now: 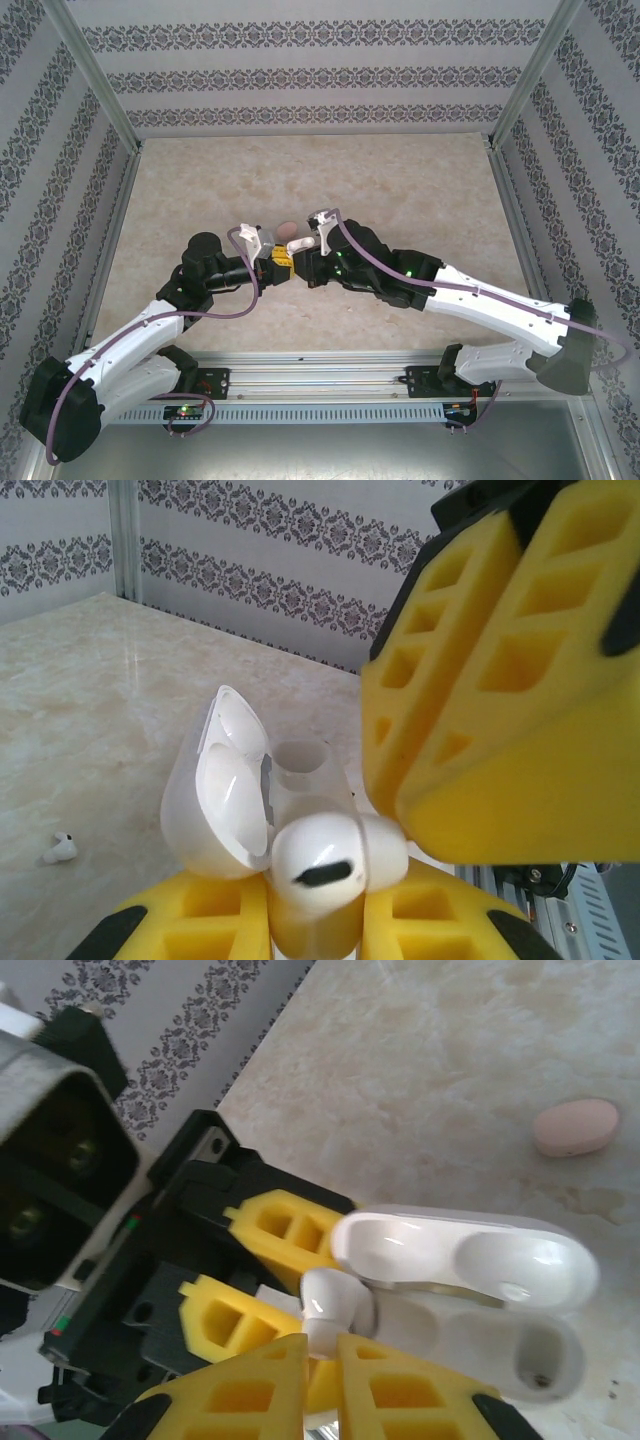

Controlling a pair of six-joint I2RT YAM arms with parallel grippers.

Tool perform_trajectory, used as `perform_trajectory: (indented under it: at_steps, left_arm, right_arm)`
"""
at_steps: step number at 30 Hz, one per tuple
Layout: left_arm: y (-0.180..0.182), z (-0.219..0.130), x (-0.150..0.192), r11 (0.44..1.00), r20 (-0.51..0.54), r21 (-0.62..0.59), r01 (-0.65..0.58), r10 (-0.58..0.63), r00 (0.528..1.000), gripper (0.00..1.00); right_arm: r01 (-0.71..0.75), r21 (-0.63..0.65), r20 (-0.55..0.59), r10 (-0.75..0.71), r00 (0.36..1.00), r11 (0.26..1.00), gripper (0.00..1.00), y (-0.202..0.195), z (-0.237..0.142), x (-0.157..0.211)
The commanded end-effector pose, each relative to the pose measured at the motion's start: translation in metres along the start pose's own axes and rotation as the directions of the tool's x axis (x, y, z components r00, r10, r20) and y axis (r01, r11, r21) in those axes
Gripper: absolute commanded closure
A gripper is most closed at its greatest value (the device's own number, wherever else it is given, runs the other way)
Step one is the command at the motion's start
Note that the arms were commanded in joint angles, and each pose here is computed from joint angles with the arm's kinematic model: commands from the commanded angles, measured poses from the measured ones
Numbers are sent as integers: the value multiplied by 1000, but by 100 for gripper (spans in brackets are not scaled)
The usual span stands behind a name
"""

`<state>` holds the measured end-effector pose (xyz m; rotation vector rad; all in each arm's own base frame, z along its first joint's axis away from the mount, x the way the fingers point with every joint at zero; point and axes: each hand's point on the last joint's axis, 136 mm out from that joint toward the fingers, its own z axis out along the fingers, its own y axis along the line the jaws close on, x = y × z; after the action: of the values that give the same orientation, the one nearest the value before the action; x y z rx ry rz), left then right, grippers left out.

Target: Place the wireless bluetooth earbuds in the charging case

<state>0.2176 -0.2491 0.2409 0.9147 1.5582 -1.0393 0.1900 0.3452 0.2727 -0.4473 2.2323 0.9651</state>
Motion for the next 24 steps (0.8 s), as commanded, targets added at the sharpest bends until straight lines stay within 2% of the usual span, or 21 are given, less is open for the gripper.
perform_trajectory:
  at_steps: [1,8,12,24]
  left_arm:
    - [-6,1,-6,998,29,23,-58,57,998,95]
    - [-6,0,-6,998,26,24,-63,62,998,95]
    - [-6,0,-6,998,25,25,-62,62,998,95]
    - [-7,-1,-7,998,30,23,-57,57,998,95]
  right_arm:
    - [12,-5,31,-12,999,1000,87,11,-7,-12]
    - [-4,39,55,2,998,999,88,4,-14,-17]
    - [4,5,64,-5,998,1000,89,15,-17,-22]
    - [18,-13,-17,-18,1000,1000,90,20,-3,-5]
